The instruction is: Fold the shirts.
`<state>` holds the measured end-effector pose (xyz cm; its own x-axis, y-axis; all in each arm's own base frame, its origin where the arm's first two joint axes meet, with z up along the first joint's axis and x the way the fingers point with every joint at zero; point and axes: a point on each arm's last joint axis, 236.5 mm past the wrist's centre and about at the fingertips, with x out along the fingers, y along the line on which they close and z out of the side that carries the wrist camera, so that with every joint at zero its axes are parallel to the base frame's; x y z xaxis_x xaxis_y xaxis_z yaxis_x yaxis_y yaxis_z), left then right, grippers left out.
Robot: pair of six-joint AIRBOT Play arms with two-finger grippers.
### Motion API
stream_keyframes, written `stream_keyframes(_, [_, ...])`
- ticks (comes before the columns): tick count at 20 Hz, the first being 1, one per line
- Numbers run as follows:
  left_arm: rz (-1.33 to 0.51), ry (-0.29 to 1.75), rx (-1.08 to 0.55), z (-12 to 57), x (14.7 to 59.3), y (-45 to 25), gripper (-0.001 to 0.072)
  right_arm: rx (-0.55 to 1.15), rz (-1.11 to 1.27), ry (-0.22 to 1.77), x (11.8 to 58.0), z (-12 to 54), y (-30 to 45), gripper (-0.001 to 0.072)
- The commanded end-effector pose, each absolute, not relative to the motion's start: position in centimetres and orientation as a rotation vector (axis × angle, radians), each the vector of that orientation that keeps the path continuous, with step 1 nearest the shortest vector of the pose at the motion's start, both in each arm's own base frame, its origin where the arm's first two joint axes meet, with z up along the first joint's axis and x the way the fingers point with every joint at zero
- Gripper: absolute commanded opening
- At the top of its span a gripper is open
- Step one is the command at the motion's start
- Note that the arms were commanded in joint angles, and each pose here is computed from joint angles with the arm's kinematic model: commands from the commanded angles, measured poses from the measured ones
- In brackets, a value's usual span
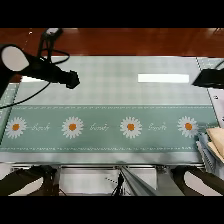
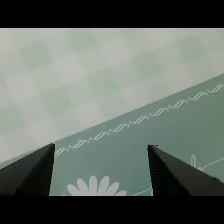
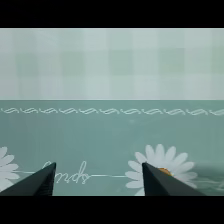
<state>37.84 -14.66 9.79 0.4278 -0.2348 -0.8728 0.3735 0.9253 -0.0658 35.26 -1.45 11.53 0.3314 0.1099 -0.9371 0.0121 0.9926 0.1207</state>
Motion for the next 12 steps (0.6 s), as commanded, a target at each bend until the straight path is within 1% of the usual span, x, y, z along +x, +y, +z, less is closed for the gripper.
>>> stream_keyframes(1, [-0.260, 1.156, 0.204, 8.48, 36.40, -13.32, 0.0720, 0.011, 0.121, 1.329, 36.74, 7.62, 2.78, 0.0607])
stream_keyframes(4, [-0.260, 1.155, 0.204, 8.50, 36.38, -13.31, 0.0720, -0.064, 0.125, 1.306, 37.35, 7.56, 3.16, 0.0606])
stream_keyframes(12, [-0.261, 1.155, 0.204, 8.50, 36.38, -13.32, 0.0720, -0.048, 0.139, 1.311, 37.03, 7.70, 3.55, 0.0604])
